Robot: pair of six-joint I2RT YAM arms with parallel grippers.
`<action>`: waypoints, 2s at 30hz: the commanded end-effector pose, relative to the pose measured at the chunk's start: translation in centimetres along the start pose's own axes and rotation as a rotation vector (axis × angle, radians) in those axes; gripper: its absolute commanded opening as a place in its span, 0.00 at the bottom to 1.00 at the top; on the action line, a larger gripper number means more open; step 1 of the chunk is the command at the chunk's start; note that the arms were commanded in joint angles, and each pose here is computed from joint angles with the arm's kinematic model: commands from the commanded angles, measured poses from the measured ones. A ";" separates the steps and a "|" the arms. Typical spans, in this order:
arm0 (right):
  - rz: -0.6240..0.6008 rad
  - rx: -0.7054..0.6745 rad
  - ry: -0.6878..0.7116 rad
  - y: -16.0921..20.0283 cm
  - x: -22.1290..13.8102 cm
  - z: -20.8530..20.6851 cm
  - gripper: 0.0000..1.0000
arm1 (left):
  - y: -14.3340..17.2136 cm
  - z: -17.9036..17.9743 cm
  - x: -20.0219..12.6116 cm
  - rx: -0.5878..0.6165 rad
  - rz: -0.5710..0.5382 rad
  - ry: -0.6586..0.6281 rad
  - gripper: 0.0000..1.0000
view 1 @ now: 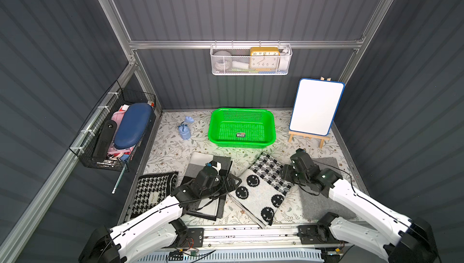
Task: Put the folded scarf in the basket
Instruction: Adjust the scarf at the center of the board.
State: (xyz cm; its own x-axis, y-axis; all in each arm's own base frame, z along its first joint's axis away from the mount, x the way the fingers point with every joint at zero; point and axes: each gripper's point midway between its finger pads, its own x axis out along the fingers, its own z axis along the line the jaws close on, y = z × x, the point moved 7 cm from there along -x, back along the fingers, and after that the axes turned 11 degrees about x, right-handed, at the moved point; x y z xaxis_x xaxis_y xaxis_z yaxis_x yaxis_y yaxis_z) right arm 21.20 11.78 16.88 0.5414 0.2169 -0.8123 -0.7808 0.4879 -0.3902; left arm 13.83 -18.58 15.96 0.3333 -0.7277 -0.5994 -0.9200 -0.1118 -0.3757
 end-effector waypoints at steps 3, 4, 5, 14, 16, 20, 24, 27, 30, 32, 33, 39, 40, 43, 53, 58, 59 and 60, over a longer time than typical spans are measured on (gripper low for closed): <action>0.028 -0.029 -0.010 -1.4 2.4 1.4 0.53 | 4.4 2.0 0.1 -0.114 0.136 0.015 0.99; 0.047 -0.028 0.007 -1.3 2.9 1.3 0.53 | 5.0 2.2 0.3 -0.120 0.158 0.013 0.99; 0.064 -0.025 0.028 -1.2 3.4 1.0 0.52 | 5.4 2.3 0.6 -0.123 0.176 0.016 0.98; 0.149 0.007 0.110 0.5 5.2 -0.7 0.50 | 5.5 0.5 3.5 -0.094 0.192 0.097 0.93; 0.169 0.013 0.103 0.9 5.4 -0.9 0.50 | 5.5 0.3 4.2 -0.086 0.202 0.100 0.92; 0.191 0.029 0.104 1.6 5.6 -1.4 0.50 | 5.7 0.5 5.7 -0.098 0.229 0.078 0.88; 0.198 0.043 0.113 2.1 5.6 -2.1 0.50 | 5.2 0.6 6.7 -0.103 0.203 0.030 0.82; 0.205 0.062 0.109 2.6 5.6 -2.6 0.50 | 4.6 0.3 7.4 -0.110 0.187 0.009 0.73; 0.208 0.085 0.102 3.1 5.7 -3.1 0.50 | 4.1 0.2 8.6 -0.104 0.185 -0.036 0.73; 0.213 0.098 0.103 3.4 5.7 -3.4 0.50 | 3.5 0.1 9.7 -0.073 0.182 -0.082 0.71; 0.215 0.102 0.104 3.6 5.7 -3.6 0.49 | 3.2 0.1 10.1 -0.063 0.178 -0.108 0.69; 0.234 0.128 0.084 4.8 5.6 -3.8 0.48 | 1.3 0.8 10.5 -0.031 0.138 -0.151 0.56; 0.238 0.132 0.077 5.0 5.6 -3.8 0.48 | 0.4 0.8 10.2 -0.022 0.116 -0.142 0.55; 0.252 0.127 0.067 6.0 5.7 -3.6 0.48 | -2.2 0.6 9.4 0.047 0.038 -0.109 0.57; 0.200 0.128 0.062 9.2 3.3 -3.4 0.48 | -8.1 0.9 10.7 0.136 -0.004 -0.113 0.83; 0.070 0.082 0.056 8.1 0.5 -3.7 0.52 | -9.9 1.0 11.8 0.164 0.032 -0.090 0.91; 0.025 0.070 0.080 7.6 0.0 -4.3 0.54 | -10.1 0.9 11.8 0.170 0.030 -0.095 0.92; -0.011 0.068 0.095 7.2 -0.3 -4.6 0.55 | -10.2 0.9 11.6 0.171 0.024 -0.103 0.93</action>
State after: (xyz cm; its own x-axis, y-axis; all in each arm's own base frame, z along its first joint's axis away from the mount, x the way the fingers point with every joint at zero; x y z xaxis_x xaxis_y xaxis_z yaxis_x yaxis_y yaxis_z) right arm 14.43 14.42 11.89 0.4531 0.3209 -0.8317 -0.8173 0.5221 -0.2438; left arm 26.85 -24.94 11.28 0.3596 -0.6339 -0.6847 -0.8976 -0.0346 -0.4394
